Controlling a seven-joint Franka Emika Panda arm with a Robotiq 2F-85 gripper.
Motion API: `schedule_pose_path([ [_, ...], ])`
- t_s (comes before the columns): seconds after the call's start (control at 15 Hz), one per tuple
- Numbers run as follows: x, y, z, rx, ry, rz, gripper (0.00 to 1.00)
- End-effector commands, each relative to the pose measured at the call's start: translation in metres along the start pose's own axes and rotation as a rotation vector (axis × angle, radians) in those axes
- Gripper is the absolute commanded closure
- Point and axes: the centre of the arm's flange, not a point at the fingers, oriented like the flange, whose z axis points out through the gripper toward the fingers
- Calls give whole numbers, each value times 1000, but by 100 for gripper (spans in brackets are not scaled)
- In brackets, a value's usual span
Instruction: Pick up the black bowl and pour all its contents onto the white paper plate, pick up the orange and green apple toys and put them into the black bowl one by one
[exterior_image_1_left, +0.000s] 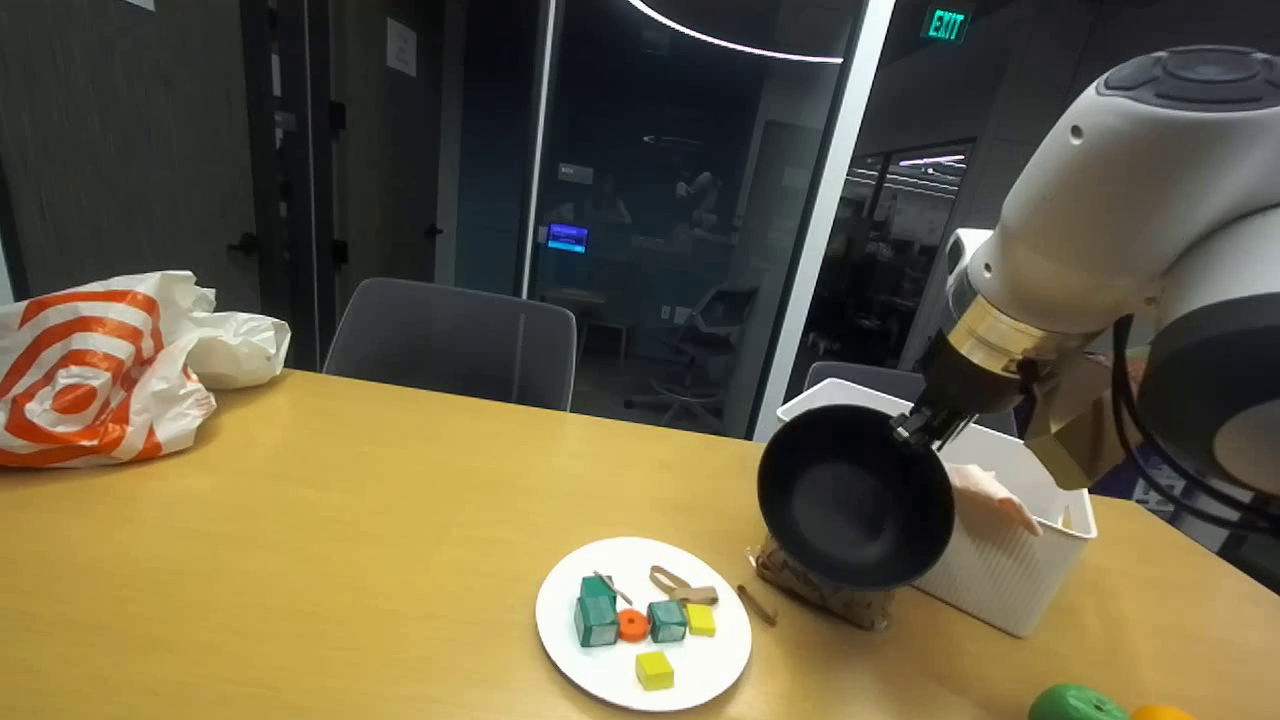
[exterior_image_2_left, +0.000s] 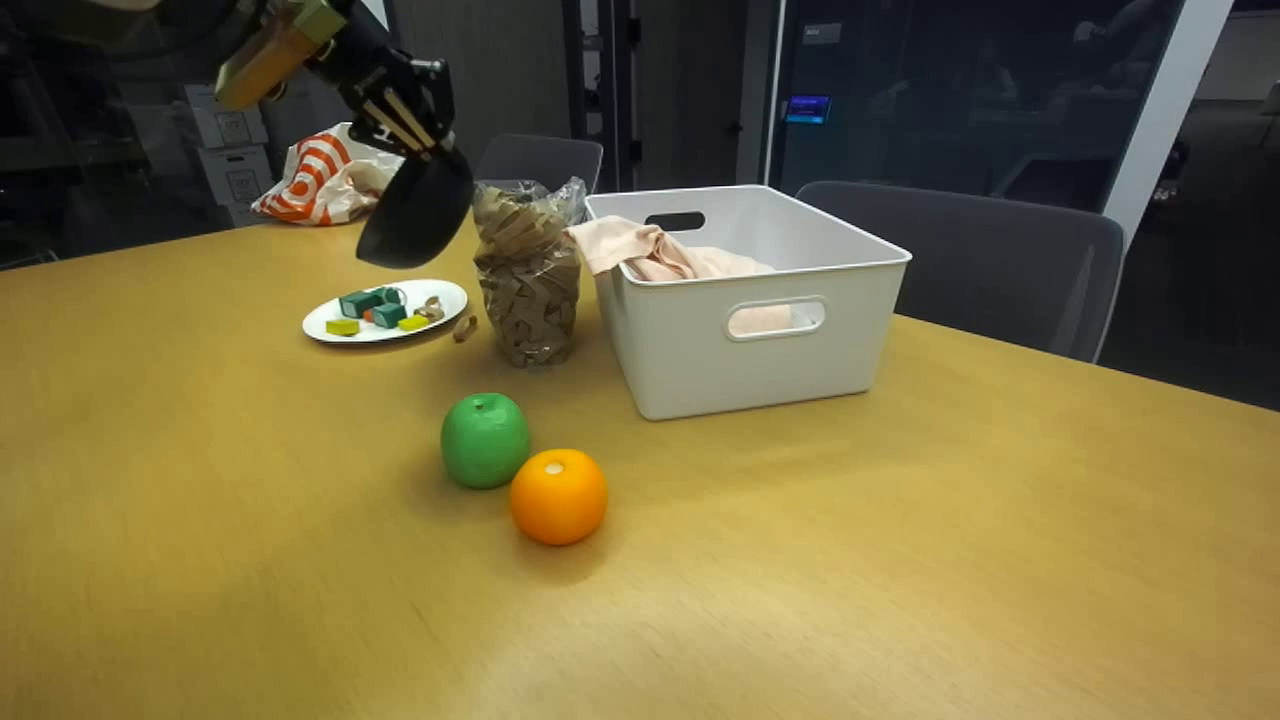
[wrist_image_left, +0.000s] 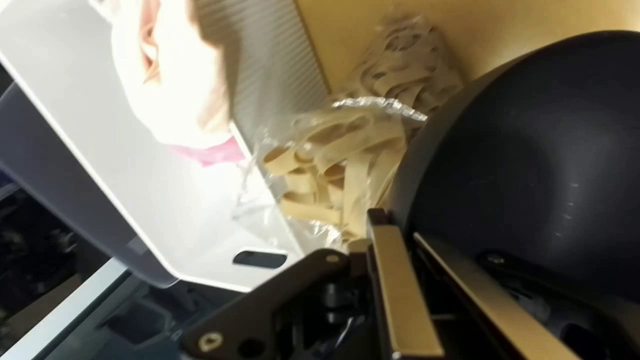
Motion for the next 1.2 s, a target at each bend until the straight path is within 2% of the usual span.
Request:
schedule_pose_path([
  [0.0, -22, 3, -3, 158, -143, -20, 95],
  [0.27, -44, -6, 12, 343, -359, -44, 95],
  [0.47, -61, -14, 25, 427, -494, -61, 95],
  [0.6, -68, -14, 36, 440, -492, -48, 95],
  [0.67, -69, -12, 44, 423, -464, -38, 96],
  [0.93, -74, -1, 69, 438, -412, 15, 96],
  [1.13, -80, 3, 84, 454, -409, 45, 96],
])
